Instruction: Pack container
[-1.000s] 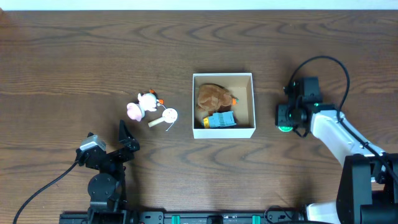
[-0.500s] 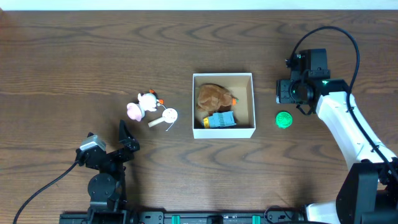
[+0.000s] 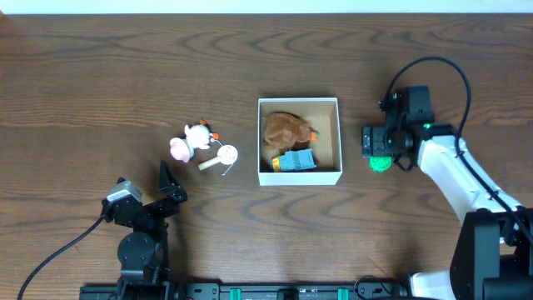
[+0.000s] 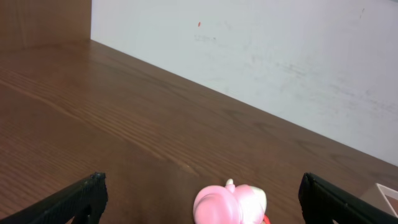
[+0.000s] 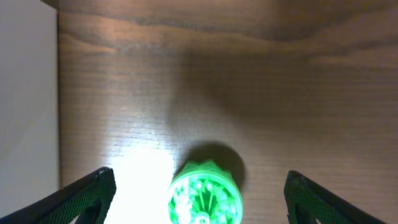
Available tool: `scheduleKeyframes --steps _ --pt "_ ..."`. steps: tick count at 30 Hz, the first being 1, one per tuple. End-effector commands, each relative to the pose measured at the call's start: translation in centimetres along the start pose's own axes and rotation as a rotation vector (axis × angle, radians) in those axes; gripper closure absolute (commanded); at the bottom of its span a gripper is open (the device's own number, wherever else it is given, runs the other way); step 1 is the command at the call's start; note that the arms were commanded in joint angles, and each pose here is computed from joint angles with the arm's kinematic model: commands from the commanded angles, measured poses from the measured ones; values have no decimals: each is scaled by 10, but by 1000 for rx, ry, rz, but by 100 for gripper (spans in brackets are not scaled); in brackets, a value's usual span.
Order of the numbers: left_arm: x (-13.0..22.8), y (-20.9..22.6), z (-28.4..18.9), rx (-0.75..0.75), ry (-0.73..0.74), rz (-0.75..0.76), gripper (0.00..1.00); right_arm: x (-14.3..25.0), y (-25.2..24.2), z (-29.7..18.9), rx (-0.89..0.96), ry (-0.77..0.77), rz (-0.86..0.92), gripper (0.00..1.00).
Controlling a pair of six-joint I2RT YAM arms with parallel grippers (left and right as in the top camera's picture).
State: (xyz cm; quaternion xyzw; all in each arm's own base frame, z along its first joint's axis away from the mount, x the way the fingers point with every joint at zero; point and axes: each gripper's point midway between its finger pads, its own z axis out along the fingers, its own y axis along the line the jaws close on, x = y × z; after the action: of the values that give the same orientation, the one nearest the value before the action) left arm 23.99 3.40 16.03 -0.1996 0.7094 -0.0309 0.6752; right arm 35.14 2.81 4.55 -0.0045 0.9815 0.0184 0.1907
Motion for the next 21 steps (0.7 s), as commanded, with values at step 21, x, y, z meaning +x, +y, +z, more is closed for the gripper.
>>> scheduleKeyframes --steps 21 --pt "15 7 2 -22 35 32 2 30 -21 32 27 -46 30 16"
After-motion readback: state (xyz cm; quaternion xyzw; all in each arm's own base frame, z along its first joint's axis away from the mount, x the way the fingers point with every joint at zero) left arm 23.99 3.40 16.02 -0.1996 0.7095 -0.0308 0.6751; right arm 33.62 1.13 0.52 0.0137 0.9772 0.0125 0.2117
